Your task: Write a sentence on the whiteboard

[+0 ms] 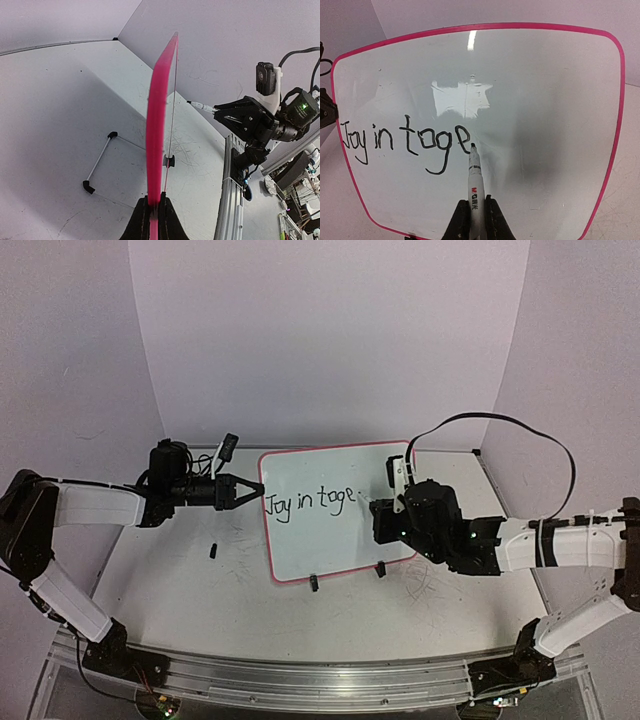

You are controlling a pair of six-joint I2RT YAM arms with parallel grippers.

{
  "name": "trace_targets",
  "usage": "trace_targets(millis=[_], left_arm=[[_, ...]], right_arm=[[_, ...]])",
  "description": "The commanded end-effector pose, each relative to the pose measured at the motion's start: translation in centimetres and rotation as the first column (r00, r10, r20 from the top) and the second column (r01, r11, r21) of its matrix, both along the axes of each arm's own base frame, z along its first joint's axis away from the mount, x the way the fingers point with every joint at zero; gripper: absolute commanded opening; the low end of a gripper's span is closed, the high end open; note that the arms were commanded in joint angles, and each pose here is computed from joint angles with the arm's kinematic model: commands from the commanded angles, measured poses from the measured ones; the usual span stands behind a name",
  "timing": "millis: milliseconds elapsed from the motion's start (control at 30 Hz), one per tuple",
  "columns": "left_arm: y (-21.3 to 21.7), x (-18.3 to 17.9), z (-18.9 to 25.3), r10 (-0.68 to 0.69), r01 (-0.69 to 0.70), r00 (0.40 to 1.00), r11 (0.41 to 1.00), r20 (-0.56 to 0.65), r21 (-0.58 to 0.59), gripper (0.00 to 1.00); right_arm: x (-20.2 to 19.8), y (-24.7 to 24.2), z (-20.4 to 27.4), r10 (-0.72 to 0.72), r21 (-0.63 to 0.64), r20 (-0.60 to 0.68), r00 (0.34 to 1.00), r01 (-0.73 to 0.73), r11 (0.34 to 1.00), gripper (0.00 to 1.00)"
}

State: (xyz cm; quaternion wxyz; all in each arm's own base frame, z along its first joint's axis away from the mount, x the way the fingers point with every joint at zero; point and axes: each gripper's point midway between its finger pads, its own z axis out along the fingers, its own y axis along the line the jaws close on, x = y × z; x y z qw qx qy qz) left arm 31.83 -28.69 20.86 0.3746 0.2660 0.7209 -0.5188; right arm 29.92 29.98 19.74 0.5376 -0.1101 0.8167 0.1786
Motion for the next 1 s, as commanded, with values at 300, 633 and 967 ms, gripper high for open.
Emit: trace_targets(millis=[300,633,967], left_arm=[[-0.5,0.1,2.5,-0.008,0.009,0.997,1.0,0.082,-0.016,0.0],[-0.6,0.0,2.3,-0.009,0.01,0.997,1.0,0.08,-0.009,0.0],[-0.7,-0.1,2.2,-0.011,0.011,0.997,1.0,0.081,-0.001,0.0]], right_arm=[[0.3,0.3,1.9,0.003,0.02,0.033,0.999,-0.004,1.0,0.0],[0.2,0.1,1.6,-0.004,0.021,0.026,1.0,0.004,1.0,0.0],[0.6,-0.8,1.4,-0.023,0.025,0.025,0.999,0.023,0.999,0.0]])
